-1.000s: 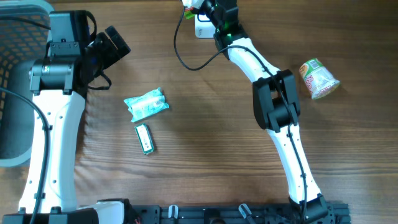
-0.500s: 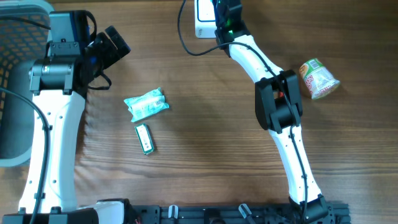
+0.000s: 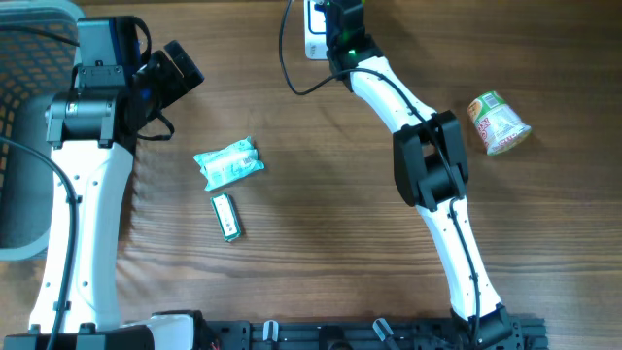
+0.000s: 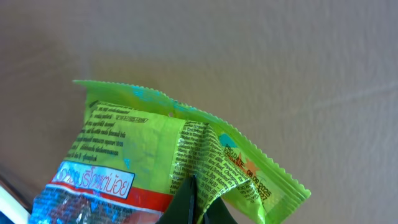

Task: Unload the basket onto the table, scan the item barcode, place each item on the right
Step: 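Hold the green bag in front of the white scanner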

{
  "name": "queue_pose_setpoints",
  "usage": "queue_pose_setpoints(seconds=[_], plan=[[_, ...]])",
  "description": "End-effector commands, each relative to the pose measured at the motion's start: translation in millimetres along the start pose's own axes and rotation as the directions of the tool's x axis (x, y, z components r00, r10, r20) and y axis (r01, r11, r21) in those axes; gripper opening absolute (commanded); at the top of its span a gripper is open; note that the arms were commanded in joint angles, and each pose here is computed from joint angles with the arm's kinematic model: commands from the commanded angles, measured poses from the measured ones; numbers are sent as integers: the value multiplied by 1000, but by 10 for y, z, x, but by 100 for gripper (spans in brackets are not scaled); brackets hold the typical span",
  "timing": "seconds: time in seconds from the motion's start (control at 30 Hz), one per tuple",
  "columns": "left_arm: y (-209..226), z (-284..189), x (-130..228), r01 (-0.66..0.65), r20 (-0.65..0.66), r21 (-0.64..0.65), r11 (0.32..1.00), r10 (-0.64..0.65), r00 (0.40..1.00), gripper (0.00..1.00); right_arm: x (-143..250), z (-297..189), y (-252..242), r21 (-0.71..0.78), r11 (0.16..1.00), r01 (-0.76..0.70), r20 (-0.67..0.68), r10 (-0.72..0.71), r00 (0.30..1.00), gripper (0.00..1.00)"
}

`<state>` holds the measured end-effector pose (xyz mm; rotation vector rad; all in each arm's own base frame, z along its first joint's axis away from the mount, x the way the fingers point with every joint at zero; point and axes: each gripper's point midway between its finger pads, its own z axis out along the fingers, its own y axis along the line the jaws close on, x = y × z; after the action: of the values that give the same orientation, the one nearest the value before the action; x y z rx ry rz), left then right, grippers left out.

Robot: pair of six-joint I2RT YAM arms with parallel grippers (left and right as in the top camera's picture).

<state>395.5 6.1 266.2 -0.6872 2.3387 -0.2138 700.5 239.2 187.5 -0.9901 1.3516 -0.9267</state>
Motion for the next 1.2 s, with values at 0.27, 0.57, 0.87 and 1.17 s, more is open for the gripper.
queue_pose_setpoints(seconds=[0.27, 0.57, 0.87, 1.17], plan=[[-30, -104, -74, -15, 29, 19, 1000, 14, 999, 100, -631, -267, 716, -205, 974, 99, 160, -66, 985, 4], [-30, -104, -74, -15, 29, 19, 1000, 14, 999, 100, -566, -312, 851, -265, 962, -66, 64, 86, 994, 4], [-30, -104, -74, -15, 29, 19, 1000, 14, 999, 100, -549, -260, 495, -146, 982, -117, 33, 124, 992, 4], [-30, -104, -74, -15, 29, 19, 1000, 14, 999, 100, -808, -507, -730, -48, 983, -179, 58, 181, 982, 4]])
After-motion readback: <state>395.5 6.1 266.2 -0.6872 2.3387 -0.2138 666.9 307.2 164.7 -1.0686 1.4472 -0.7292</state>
